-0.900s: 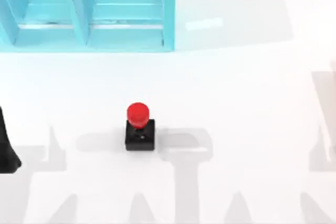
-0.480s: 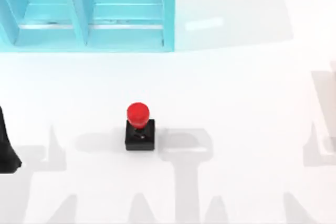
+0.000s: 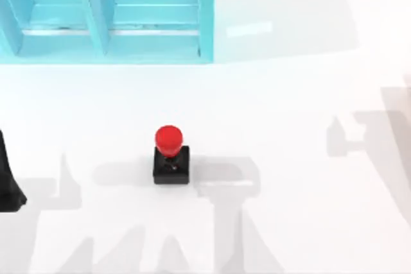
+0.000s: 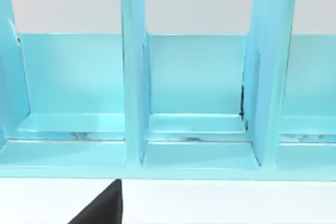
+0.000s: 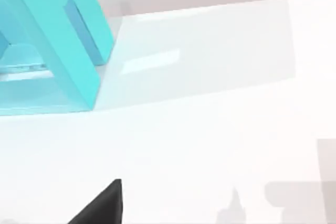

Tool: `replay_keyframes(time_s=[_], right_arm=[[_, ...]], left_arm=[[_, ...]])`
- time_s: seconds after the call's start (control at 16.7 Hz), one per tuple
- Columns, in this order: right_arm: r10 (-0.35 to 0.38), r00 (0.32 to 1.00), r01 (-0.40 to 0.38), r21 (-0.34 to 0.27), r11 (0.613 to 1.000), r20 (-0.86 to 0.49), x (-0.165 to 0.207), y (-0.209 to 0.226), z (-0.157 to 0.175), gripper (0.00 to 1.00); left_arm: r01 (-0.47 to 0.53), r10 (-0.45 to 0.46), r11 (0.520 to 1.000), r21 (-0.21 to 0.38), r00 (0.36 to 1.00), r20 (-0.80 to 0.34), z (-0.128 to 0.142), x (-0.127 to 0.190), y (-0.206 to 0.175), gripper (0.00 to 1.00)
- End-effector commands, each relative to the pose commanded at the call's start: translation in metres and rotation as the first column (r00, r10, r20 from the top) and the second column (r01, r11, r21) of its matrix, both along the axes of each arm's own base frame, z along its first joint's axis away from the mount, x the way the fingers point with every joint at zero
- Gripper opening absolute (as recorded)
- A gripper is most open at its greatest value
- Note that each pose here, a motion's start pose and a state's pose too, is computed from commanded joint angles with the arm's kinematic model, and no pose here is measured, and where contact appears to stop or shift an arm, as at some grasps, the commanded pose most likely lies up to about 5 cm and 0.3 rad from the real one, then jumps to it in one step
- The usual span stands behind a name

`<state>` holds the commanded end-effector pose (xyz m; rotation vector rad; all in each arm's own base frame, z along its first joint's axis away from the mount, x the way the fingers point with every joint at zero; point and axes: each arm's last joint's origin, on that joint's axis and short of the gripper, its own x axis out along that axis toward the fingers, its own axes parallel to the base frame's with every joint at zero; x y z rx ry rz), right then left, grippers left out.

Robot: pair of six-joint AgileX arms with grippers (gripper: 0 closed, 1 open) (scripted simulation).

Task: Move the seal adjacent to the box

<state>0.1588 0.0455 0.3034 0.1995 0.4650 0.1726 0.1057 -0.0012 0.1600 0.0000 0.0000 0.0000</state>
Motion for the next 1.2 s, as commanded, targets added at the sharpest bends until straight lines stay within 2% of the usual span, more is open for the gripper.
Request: replay_keyframes(time_s=[0.24, 0.48, 0.66, 0.9, 1.2], right_arm=[[0.052, 0.968, -0.045, 0.032, 0.998, -0.246, 0.056, 0.054, 0.045, 1.0], [0.061, 0.881, -0.063, 0.012, 0.998, -0.47, 0.11, 0.133, 0.055, 1.0], [0.034, 0.8, -0.071, -0.037, 0.997, -0.6, 0.135, 0.199, 0.039, 1.0], [-0.032, 0.704, -0.082, -0.126, 0.989, -0.71, 0.145, 0.276, -0.002, 1.0], [-0.11, 0.635, -0.094, -0.217, 0.971, -0.765, 0.135, 0.331, -0.048, 1.0]], left_arm=[[0.0, 0.0, 1.0, 0.0, 1.0, 0.0, 0.0, 0.0, 0.0, 1.0], [0.0, 0.0, 1.0, 0.0, 1.0, 0.0, 0.0, 0.0, 0.0, 1.0], [0.0, 0.0, 1.0, 0.0, 1.0, 0.0, 0.0, 0.0, 0.0, 1.0], [0.0, 0.0, 1.0, 0.0, 1.0, 0.0, 0.0, 0.0, 0.0, 1.0], [0.0, 0.0, 1.0, 0.0, 1.0, 0.0, 0.0, 0.0, 0.0, 1.0]])
